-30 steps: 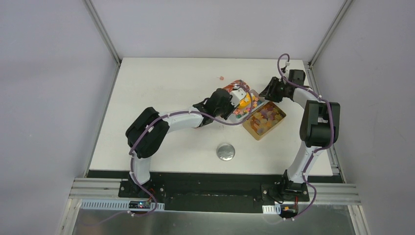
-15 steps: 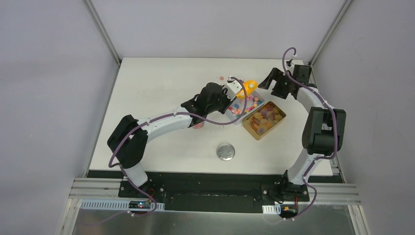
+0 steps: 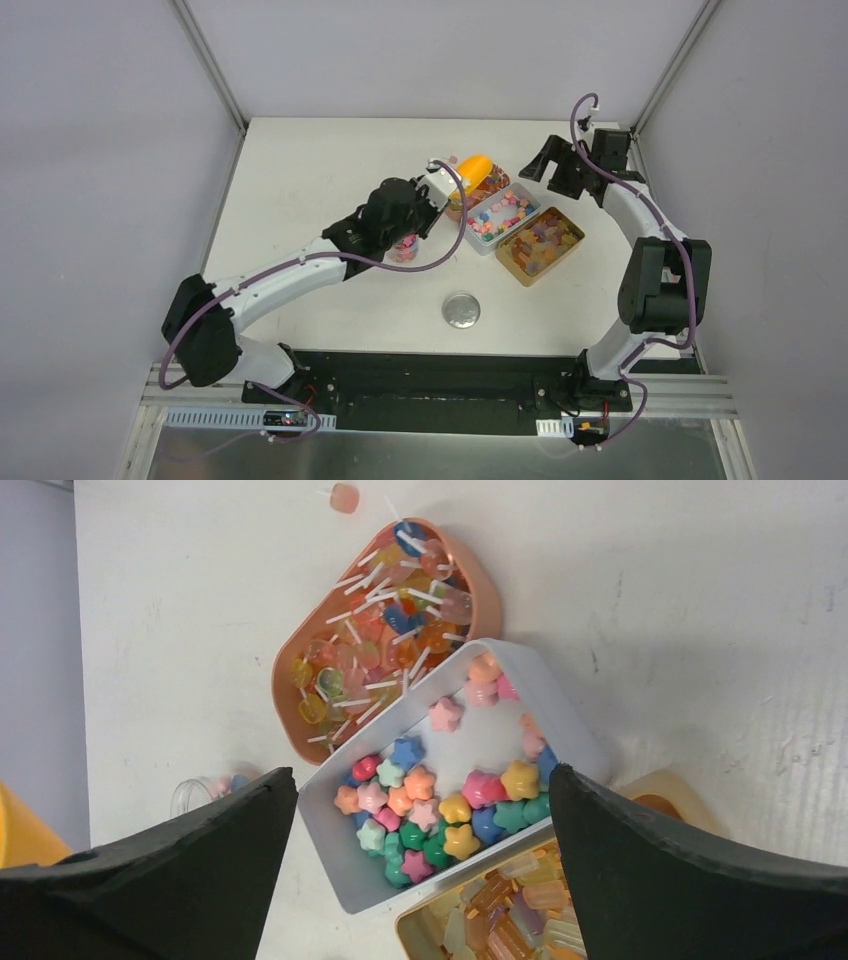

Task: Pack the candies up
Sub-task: Place the fake candies in the packing bottle.

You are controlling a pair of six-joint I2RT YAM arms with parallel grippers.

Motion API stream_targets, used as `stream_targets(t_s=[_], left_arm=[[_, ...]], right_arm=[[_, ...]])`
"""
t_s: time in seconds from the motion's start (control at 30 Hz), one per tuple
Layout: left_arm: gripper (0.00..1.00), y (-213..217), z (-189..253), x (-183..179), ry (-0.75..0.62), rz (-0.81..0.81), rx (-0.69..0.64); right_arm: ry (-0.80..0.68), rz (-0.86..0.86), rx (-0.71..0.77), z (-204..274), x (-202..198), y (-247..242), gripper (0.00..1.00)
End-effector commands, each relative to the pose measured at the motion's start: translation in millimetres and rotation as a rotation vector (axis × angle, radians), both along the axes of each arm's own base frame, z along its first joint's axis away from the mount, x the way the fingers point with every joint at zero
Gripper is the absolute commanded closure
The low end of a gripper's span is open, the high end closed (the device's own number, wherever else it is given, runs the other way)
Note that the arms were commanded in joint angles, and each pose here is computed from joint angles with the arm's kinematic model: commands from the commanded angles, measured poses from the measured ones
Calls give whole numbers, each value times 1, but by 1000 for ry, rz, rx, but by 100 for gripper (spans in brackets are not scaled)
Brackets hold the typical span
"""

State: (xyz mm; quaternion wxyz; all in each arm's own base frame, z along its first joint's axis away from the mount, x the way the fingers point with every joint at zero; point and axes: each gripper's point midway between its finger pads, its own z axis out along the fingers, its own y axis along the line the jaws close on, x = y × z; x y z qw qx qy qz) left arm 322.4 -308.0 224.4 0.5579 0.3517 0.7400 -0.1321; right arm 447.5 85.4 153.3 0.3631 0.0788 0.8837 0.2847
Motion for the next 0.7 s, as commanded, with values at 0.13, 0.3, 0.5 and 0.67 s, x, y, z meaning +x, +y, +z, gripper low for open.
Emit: stream_targets(t_s=[0.13, 0.3, 0.5, 0.67], left_arm=[[100, 60, 40, -21, -37, 124, 24], [100, 81, 38, -37, -18, 119, 97], [100, 100, 20, -51, 28, 116, 185], [100, 115, 6, -63, 47, 104, 252]], right_arm=[[-90, 24, -48, 30, -7, 2, 0], [-104, 37, -63, 25, -5, 2, 0], [-121, 39, -68, 25, -1, 1, 0], [-134, 35, -81, 25, -1, 0, 0]])
